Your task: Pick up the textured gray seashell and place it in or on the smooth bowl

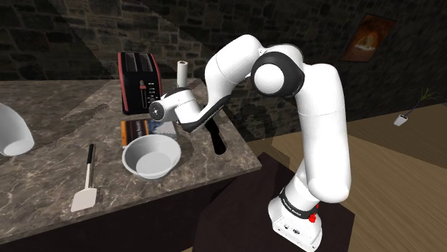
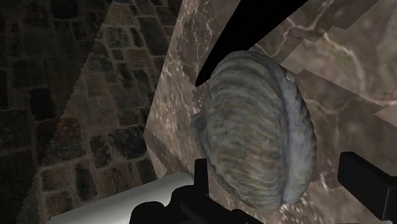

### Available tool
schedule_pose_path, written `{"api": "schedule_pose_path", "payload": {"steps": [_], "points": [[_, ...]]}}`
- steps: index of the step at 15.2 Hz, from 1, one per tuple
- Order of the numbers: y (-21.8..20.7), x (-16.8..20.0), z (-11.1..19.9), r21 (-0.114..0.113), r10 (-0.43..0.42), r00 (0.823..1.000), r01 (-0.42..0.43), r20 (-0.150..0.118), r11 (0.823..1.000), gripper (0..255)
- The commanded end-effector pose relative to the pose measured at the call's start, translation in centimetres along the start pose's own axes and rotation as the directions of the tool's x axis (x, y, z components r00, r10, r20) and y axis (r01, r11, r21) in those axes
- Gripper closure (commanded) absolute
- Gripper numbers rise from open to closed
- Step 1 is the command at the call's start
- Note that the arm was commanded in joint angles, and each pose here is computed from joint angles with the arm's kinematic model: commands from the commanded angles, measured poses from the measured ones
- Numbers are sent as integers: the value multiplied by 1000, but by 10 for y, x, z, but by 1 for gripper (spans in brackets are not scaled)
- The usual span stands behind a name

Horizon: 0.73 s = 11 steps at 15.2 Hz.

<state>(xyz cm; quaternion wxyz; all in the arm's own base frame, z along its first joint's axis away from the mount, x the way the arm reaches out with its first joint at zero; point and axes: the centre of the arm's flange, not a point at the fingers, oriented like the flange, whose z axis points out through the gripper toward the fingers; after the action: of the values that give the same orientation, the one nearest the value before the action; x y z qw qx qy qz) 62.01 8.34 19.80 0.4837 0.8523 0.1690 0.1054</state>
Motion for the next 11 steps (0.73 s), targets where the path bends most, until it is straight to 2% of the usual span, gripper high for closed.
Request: {"api": "schedule_pose_path", "payload": {"steps": [1, 3, 4, 11], "points": [[0, 0, 0, 0, 0, 1000, 0, 0, 1000, 0], [0, 0, 0, 0, 0, 1000, 0, 0, 1000, 0], [0, 0, 0, 0, 0, 1000, 0, 0, 1000, 255], [0, 0, -1, 0, 0, 1000, 0, 0, 1000, 255]]}}
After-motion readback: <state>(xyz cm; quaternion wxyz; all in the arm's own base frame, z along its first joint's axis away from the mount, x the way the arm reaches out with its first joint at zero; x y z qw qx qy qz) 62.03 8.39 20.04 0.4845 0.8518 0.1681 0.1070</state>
